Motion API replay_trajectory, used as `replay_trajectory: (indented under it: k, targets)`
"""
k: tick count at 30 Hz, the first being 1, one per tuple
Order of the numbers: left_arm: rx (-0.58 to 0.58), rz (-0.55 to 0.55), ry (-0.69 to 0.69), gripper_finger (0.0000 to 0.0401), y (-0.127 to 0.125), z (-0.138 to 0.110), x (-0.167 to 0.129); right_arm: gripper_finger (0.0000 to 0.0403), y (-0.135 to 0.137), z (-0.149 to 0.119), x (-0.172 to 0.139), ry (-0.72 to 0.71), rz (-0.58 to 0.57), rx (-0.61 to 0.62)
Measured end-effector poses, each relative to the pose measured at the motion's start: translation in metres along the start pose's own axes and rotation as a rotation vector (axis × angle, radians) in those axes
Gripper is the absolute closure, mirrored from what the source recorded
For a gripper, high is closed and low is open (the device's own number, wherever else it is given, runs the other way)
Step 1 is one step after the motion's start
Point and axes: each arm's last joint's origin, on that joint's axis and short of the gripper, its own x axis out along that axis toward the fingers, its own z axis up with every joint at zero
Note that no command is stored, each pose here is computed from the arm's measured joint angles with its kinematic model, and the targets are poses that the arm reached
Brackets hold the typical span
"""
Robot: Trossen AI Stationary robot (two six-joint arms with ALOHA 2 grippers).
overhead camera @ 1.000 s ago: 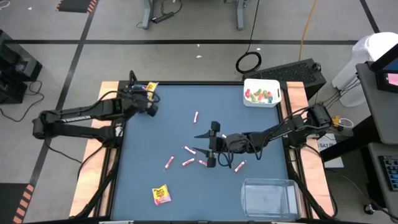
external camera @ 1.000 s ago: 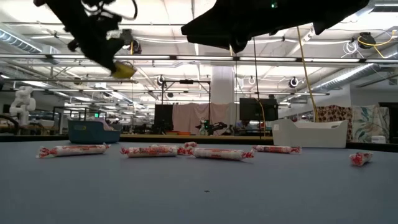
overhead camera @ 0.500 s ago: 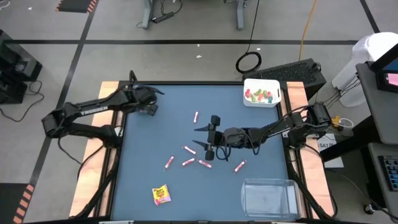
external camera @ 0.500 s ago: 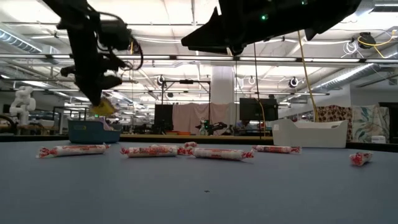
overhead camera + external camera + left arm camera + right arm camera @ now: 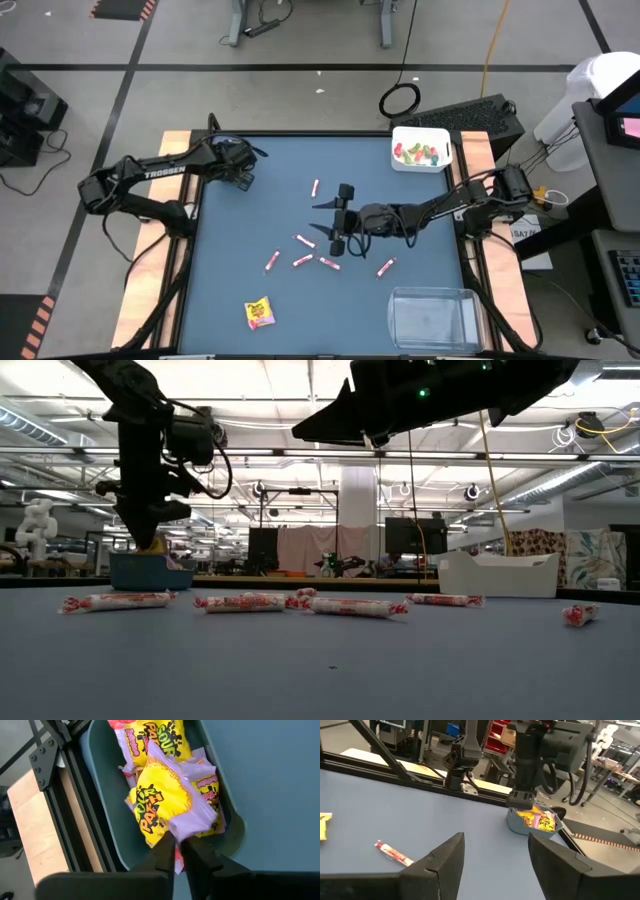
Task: Sort candy
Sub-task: Put the yellow candy pack into the blue bin
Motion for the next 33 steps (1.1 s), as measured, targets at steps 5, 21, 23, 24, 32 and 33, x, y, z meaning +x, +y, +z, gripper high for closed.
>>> replay_trajectory:
  k: [5, 21, 23, 24, 32, 33]
  targets:
    - [0.027, -0.001, 0.0, 0.0301, 0.0, 0.0, 0.0, 0.0193, -0.004, -0.002, 0.002, 0.017, -0.01, 0.002]
    - [0.03, 0.056, -0.116, 0.0278, 0.009, 0.025, -0.038, 0.0193, -0.005, -0.004, 0.002, 0.028, -0.011, 0.035]
    - [0.033, 0.036, -0.092, 0.03, 0.01, 0.023, -0.032, 0.0193, -0.005, -0.004, 0.002, 0.028, -0.011, 0.035]
    - [0.03, 0.028, -0.083, 0.0313, 0.01, 0.022, -0.029, 0.0193, -0.005, -0.004, 0.002, 0.028, -0.011, 0.035]
    - [0.038, -0.085, -0.045, 0.0395, 0.003, 0.01, -0.004, 0.0193, -0.004, -0.006, 0.002, 0.049, -0.007, 0.036]
    - [0.039, -0.093, -0.045, 0.0394, 0.002, 0.008, -0.001, 0.0193, -0.004, -0.006, 0.002, 0.05, -0.007, 0.037]
